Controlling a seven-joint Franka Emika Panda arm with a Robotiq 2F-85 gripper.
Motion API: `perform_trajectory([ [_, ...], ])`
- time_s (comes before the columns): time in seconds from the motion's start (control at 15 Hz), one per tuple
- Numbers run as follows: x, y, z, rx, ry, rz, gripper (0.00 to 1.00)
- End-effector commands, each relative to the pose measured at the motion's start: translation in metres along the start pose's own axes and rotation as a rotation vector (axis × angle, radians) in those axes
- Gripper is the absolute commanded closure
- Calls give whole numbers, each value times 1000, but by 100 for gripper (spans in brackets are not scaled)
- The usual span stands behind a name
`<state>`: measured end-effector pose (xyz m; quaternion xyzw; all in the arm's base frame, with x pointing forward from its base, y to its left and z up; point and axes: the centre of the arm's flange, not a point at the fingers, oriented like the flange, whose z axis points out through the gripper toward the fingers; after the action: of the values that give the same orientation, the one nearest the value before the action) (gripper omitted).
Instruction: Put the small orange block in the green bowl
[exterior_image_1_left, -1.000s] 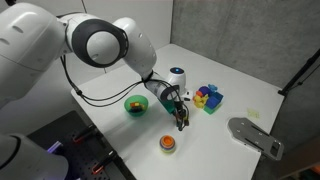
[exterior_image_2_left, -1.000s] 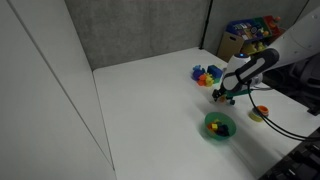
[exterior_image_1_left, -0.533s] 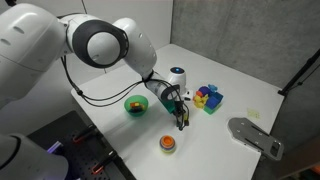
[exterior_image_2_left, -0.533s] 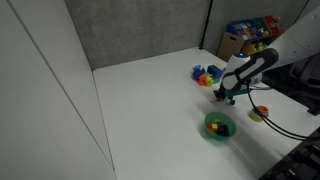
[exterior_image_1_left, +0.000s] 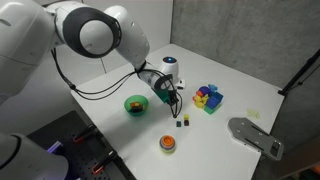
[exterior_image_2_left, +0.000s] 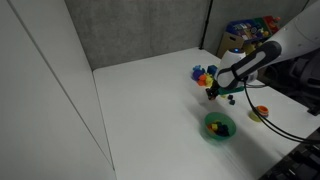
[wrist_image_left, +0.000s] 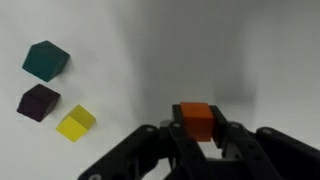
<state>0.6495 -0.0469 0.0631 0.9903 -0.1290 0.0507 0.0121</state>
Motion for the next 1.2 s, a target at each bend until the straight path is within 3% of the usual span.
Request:
perform_trajectory([
  [0.0,-24,-33,-60,42,17,-63,91],
  [0.4,-72,-62,-120,82,-15,-183,91],
  [0.93,-148,-71,-153,84,-162,-330,88],
  [1.0,-154,-73,-157,84,-175,-343,45],
  [1.13,-164,-76,-166,81,-189,-362,39],
])
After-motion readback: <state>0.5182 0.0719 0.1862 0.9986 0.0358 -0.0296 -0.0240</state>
